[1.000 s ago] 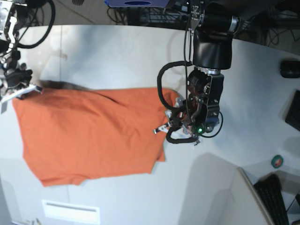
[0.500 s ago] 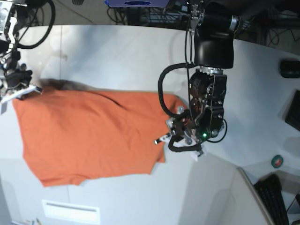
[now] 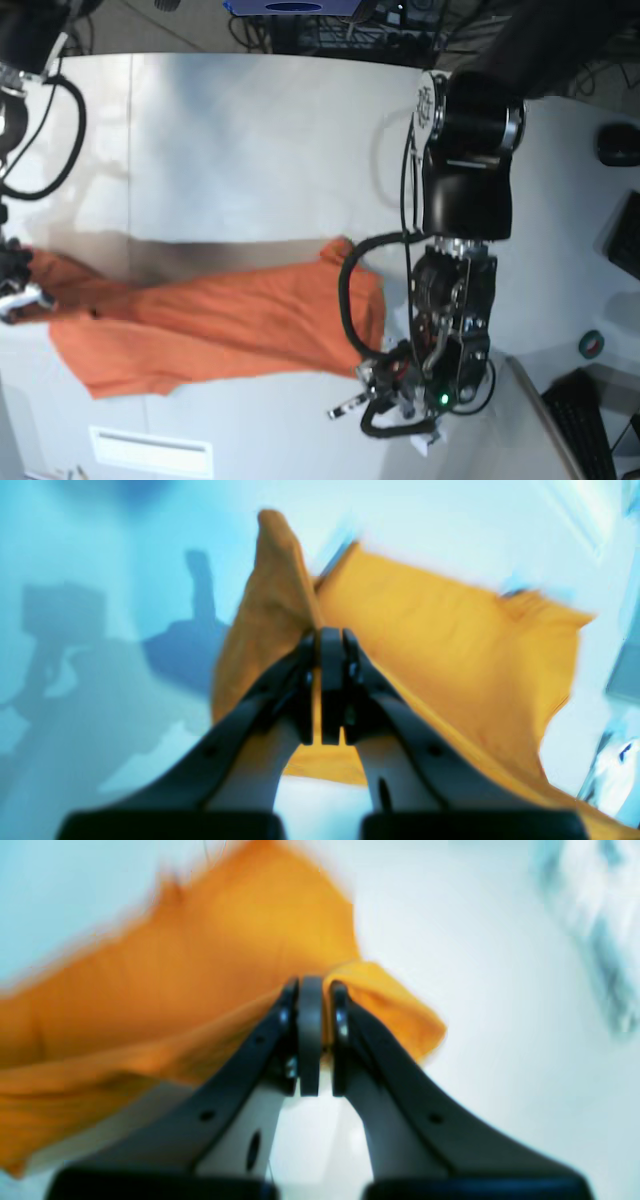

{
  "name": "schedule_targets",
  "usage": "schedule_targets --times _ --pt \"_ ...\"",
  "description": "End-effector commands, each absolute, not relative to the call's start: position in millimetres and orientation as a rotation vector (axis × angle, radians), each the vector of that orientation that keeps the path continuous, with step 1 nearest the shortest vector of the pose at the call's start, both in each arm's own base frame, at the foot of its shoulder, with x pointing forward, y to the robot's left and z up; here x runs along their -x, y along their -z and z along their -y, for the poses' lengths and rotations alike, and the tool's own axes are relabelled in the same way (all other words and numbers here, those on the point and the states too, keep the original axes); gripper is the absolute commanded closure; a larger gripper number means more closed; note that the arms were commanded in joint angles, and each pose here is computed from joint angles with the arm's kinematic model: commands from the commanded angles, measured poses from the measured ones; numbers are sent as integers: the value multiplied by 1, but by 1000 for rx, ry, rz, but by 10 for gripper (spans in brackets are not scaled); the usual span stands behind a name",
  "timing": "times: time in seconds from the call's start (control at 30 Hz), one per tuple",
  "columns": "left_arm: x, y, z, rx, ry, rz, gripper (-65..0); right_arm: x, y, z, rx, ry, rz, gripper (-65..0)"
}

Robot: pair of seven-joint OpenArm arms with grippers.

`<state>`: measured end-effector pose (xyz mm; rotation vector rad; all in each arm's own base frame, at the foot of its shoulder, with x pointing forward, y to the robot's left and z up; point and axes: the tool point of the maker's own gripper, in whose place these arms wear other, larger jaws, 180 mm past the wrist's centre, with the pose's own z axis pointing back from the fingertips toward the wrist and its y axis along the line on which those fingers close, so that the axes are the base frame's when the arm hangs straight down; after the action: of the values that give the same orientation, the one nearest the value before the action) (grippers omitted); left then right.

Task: Layout the t-shirt on the table in an organized manner, then fold the t-shirt properly
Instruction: 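Pull the t-shirt taut between both grippers, stretching it flat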

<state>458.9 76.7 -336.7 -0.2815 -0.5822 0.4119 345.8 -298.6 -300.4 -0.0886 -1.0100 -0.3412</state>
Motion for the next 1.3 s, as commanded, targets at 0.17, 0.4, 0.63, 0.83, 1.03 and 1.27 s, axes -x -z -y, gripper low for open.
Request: schedule_targets --times 0.17,0.4,0.63,0.83,1.03,1.27 --pt "-552 222 -59 318 -383 812 0 -419 192 349 154 364 1258 0" --pt "-597 81 -41 375 -339 1028 0 -453 54 367 205 330 1525 0" --pt "-562 121 -37 424 -329 991 0 -436 75 340 245 209 1498 0" --pt "-490 236 -48 400 -365 837 0 -394 211 320 169 255 1241 0" --pt "-399 362 -59 322 -412 586 0 -324 349 301 122 324 1003 0" --pt "-322 437 -81 224 -446 454 0 -254 428 298 133 360 826 0"
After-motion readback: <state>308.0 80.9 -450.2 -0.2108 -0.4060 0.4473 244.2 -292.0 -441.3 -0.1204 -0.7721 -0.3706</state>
